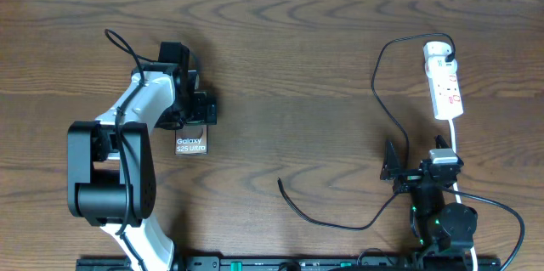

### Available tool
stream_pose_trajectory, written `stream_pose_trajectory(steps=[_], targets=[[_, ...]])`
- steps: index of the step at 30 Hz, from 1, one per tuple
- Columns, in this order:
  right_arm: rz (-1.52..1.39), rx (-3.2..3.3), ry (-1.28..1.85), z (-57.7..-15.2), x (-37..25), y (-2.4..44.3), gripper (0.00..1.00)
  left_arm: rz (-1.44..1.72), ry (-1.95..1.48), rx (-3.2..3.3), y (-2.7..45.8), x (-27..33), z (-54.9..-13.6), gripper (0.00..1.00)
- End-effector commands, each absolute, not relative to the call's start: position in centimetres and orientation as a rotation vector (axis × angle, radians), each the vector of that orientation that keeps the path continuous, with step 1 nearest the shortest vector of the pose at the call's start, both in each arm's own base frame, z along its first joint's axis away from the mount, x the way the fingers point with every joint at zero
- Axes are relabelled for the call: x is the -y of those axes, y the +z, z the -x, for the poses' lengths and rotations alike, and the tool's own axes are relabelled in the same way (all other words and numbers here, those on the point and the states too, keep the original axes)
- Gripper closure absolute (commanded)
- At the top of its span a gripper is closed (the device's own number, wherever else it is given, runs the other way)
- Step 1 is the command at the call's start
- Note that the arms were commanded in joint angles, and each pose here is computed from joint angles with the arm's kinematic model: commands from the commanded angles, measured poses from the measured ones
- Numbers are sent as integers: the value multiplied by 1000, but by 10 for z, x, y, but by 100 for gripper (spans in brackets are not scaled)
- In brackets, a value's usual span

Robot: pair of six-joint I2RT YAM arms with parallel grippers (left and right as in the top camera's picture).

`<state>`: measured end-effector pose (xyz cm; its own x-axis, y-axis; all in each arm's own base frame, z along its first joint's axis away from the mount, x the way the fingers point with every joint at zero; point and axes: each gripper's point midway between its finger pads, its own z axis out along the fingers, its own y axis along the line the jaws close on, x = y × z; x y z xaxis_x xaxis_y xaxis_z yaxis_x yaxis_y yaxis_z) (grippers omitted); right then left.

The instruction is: Plug charger to phone and switch on socket

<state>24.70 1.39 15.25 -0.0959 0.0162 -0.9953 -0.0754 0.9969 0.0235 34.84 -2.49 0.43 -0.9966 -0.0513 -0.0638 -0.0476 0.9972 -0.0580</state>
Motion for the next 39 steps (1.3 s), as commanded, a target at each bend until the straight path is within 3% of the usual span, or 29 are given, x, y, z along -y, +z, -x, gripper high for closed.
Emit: stream_pose_trajectory(steps=[1, 39], targets=[[50, -1667, 70, -247, -14, 152, 1, 103, -93, -3107, -3, 25, -338, 0], [50, -1667, 70, -247, -14, 152, 1, 93, 1, -3097, -16, 14, -334, 0]])
